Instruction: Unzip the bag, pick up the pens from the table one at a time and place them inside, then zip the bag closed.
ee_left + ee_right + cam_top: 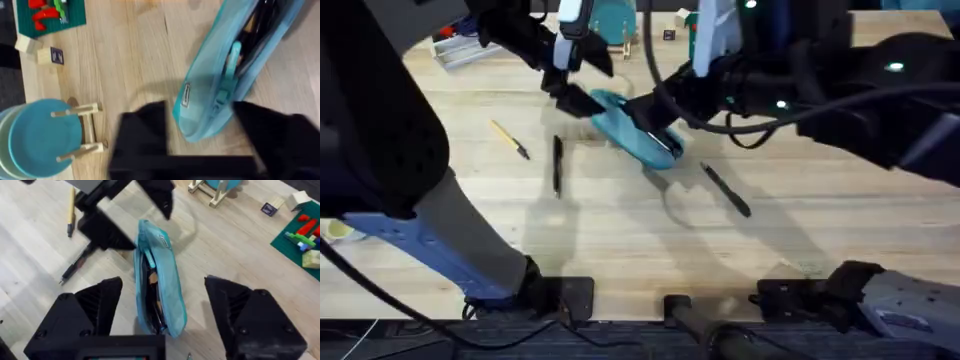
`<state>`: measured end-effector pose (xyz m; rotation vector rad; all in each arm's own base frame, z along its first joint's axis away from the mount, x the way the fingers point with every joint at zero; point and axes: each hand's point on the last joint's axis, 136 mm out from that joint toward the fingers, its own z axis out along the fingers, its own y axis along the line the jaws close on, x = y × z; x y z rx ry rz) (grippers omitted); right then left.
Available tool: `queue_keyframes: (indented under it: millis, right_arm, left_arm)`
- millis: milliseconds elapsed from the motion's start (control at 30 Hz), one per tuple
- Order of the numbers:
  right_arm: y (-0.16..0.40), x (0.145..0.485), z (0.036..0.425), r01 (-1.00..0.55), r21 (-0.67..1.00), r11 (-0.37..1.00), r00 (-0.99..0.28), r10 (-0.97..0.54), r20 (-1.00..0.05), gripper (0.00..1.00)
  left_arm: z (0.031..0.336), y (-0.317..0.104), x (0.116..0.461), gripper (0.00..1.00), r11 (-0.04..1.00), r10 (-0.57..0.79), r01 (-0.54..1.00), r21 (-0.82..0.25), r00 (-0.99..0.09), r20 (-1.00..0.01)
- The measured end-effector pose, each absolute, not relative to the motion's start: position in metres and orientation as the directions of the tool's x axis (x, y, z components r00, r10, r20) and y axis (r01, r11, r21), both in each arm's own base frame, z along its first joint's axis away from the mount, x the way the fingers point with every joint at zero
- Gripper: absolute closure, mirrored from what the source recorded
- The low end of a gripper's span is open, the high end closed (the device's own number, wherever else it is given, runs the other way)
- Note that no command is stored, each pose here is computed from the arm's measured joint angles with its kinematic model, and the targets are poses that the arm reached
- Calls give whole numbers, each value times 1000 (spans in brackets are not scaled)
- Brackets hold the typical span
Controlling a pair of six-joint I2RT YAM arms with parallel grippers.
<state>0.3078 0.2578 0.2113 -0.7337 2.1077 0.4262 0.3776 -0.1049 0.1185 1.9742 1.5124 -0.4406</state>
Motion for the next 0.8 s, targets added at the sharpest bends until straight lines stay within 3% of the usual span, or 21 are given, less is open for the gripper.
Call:
queue_keyframes:
  millis: [67,100,500,800]
  right_arm:
    - [254,305,216,-633,40,773,-471,-344,-812,3]
    - [252,305,219,-630,40,776,-469,-339,-816,3]
    - [224,310,250,-581,39,813,-438,-271,-857,3]
    - [208,314,242,-546,40,837,-478,-273,-835,4]
  left_arm:
    - [120,-109,377,42,-161,740,953,257,289,-608]
    - [121,-111,376,16,-161,736,953,258,290,-612]
    - [133,-125,375,8,-146,663,951,274,299,-686]
    - [169,-139,365,8,-81,487,967,242,250,-837]
